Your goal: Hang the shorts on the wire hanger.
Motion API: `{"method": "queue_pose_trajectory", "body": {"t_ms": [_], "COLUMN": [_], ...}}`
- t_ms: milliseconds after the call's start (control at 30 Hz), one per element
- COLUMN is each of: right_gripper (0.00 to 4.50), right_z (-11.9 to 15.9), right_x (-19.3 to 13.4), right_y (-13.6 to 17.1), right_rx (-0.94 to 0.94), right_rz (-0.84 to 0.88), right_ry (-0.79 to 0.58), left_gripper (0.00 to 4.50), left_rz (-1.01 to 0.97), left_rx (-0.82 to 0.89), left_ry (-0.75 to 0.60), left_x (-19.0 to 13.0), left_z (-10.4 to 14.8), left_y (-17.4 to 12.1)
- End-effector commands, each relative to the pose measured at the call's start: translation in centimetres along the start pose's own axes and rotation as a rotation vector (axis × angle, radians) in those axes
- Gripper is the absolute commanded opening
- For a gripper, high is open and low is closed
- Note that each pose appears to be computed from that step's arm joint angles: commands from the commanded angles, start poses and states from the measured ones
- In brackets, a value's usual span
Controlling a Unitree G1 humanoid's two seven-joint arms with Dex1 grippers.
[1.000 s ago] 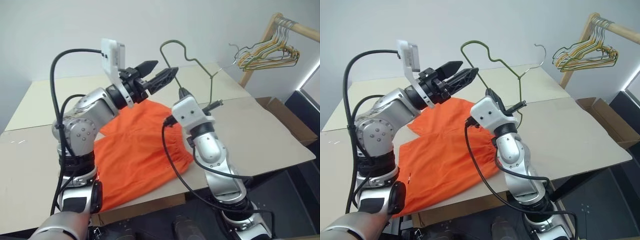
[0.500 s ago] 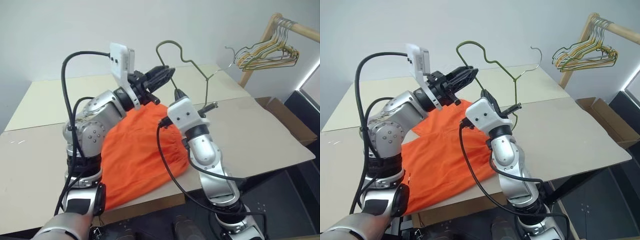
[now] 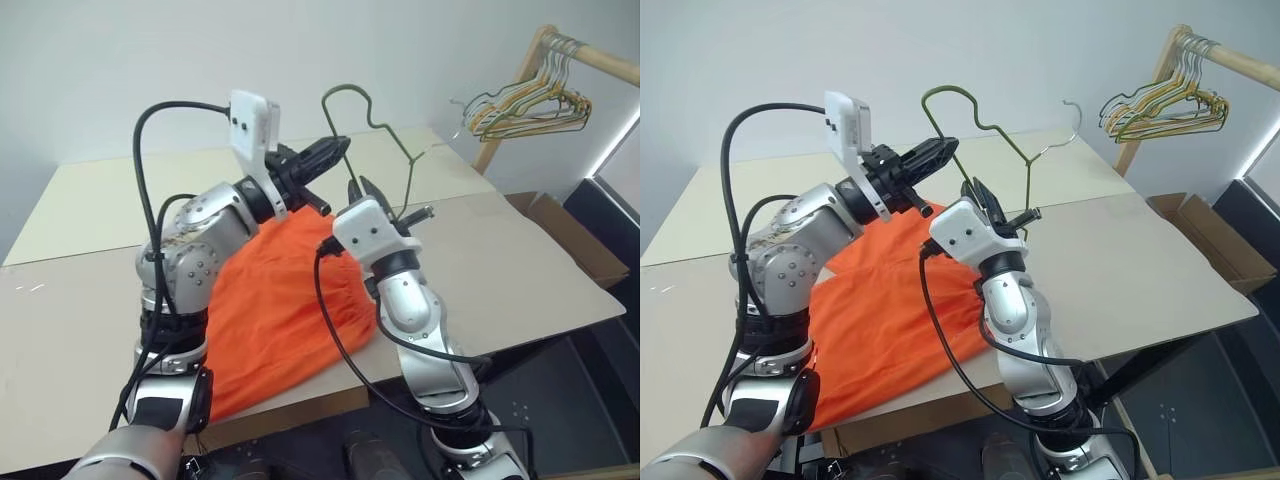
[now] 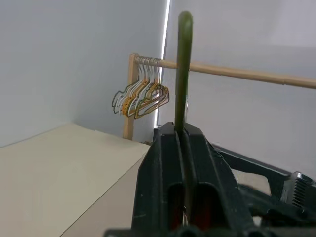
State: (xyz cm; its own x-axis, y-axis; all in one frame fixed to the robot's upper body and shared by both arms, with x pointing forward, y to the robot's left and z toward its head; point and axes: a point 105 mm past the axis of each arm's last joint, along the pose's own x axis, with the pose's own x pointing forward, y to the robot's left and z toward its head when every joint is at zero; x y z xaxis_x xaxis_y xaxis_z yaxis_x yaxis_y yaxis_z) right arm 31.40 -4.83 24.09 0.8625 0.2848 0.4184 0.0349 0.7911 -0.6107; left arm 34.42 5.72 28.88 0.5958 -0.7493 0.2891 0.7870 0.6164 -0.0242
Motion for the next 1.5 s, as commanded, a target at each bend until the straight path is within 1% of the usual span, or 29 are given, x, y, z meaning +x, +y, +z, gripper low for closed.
{"method": "queue_pose_trajectory", "body": {"t_ms": [33, 100, 167, 233, 267, 333, 400, 467, 500, 567, 633, 700, 767, 867, 933, 1000, 1167, 1500], "right_gripper": [2.1, 2.72, 3.46, 4.12, 4.12, 4.12, 4.12, 4.12, 4.12, 4.12, 4.12, 4.12, 4.12, 4.12, 4.12, 4.12, 4.12, 4.12], "right_z": [1.8, 2.0, 2.1, 1.5, 1.3, -0.4, -2.3, -3.5, -4.0, -5.3, -5.8, -5.7, -5.1, -4.8, -5.2, -5.0, -4.0, -2.6], "right_x": [0.3, 0.4, 0.4, -0.1, -0.3, -0.9, -1.8, -2.8, -3.1, -3.3, -3.4, -3.6, -4.1, -4.4, -4.0, -3.8, -3.1, -2.9], "right_y": [-1.1, -1.1, -0.9, -1.1, -1.3, -1.9, -2.2, -2.5, -2.8, -3.2, -3.4, -3.4, -3.2, -2.8, -2.3, -2.0, -1.5, 0.1], "right_rx": [0.011, 0.053, 0.223, 0.322, 0.335, 0.409, 0.499, 0.574, 0.604, 0.701, 0.768, 0.828, 0.954, 0.993, 0.993, 1.001, 1.069, 1.072], "right_rz": [-0.005, 0.039, 0.128, 0.254, 0.288, 0.378, 0.524, 0.663, 0.709, 0.765, 0.833, 0.916, 1.047, 1.16, 1.18, 1.212, 1.276, 1.346], "right_ry": [-0.087, -0.1, -0.078, -0.054, -0.048, 0.014, 0.088, 0.142, 0.151, 0.215, 0.229, 0.218, 0.205, 0.186, 0.193, 0.178, 0.143, 0.112], "left_gripper": [0.0, 0.0, 0.0, 0.0, 0.0, 0.0, 0.0, 0.0, 0.0, 0.0, 0.0, 0.0, 0.0, 0.0, 0.0, 0.0, 0.0, 0.0], "left_rz": [0.071, 0.108, 0.132, 0.126, 0.118, 0.074, 0.02, -0.015, -0.036, -0.047, -0.054, -0.09, -0.145, -0.256, -0.329, -0.352, -0.371, -0.386], "left_rx": [0.091, 0.12, 0.134, 0.156, 0.162, 0.173, 0.169, 0.153, 0.135, 0.114, 0.089, 0.059, 0.004, -0.03, -0.047, -0.052, -0.078, -0.095], "left_ry": [-0.055, -0.047, -0.06, -0.065, -0.065, -0.054, -0.041, -0.044, -0.054, -0.07, -0.059, -0.065, -0.1, -0.15, -0.176, -0.178, -0.21, -0.227], "left_x": [-0.6, -0.9, -1.4, -2.3, -2.6, -3.6, -5.2, -6.4, -7.1, -8.2, -9.1, -9.9, -10.9, -12.3, -13.0, -13.1, -13.3, -12.9], "left_z": [1.8, 2.0, 2.6, 3.4, 3.6, 4.2, 4.8, 5.5, 5.9, 6.6, 7.0, 7.4, 8.0, 8.7, 9.1, 9.0, 9.0, 8.7], "left_y": [1.8, 2.9, 4.0, 4.8, 5.0, 5.0, 4.9, 4.9, 4.9, 5.3, 5.6, 5.4, 5.0, 3.6, 2.4, 2.0, 1.7, 1.3]}}
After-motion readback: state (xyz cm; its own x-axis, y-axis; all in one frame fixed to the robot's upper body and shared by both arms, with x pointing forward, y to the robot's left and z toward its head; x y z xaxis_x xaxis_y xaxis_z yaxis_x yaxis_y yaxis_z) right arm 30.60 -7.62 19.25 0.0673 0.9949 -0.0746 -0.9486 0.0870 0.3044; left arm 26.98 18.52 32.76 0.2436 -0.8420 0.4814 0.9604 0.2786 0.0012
